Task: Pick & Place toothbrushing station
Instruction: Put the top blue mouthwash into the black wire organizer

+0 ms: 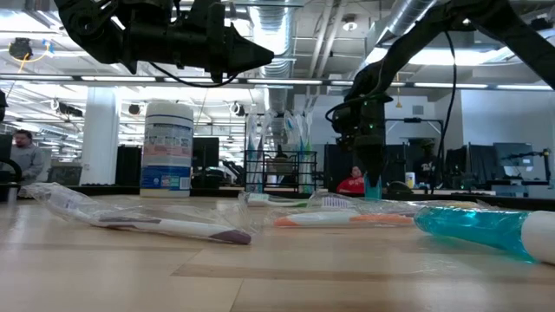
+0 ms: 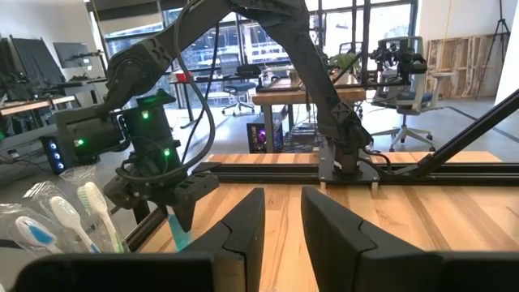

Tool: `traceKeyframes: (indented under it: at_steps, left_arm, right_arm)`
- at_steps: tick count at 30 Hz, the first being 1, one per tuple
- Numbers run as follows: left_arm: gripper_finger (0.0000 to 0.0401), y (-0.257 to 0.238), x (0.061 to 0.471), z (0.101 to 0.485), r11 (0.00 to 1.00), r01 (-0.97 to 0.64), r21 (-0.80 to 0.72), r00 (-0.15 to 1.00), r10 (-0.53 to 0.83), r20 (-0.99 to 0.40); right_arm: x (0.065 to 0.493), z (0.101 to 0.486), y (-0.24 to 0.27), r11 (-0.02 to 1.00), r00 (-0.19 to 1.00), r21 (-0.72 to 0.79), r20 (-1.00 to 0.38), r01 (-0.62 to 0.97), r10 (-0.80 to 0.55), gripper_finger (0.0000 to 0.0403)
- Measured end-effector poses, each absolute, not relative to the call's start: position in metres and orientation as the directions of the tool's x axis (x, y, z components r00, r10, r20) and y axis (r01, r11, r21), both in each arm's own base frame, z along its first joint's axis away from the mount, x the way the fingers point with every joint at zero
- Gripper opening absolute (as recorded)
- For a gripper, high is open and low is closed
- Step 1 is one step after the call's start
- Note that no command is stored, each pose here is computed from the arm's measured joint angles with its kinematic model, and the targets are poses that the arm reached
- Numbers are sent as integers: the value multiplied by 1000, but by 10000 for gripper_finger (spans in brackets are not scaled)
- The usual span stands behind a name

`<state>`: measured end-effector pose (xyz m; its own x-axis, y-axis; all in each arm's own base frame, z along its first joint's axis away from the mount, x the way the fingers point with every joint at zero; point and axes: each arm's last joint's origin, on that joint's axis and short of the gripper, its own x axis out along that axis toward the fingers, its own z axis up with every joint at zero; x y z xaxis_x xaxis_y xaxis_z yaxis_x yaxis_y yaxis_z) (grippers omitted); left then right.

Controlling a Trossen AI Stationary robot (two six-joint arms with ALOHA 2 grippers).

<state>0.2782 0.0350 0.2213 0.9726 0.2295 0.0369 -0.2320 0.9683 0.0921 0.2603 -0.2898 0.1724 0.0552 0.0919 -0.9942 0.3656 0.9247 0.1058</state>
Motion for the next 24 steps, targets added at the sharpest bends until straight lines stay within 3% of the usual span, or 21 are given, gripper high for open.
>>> traceKeyframes:
  at_steps: [9, 18, 24]
  left_arm:
    - [76, 35, 278, 221, 968, -232, 92, 973, 229, 37]
    - [76, 35, 278, 221, 968, -232, 92, 973, 229, 37]
    - [76, 35, 278, 221, 968, -232, 92, 973, 230, 37]
  right_arm:
    - [263, 173, -288, 932, 51, 103, -995, 347, 90, 71]
    - [265, 175, -284, 934, 42, 113, -994, 339, 105, 71]
    - [278, 201, -277, 940, 37, 110, -994, 322, 104, 71]
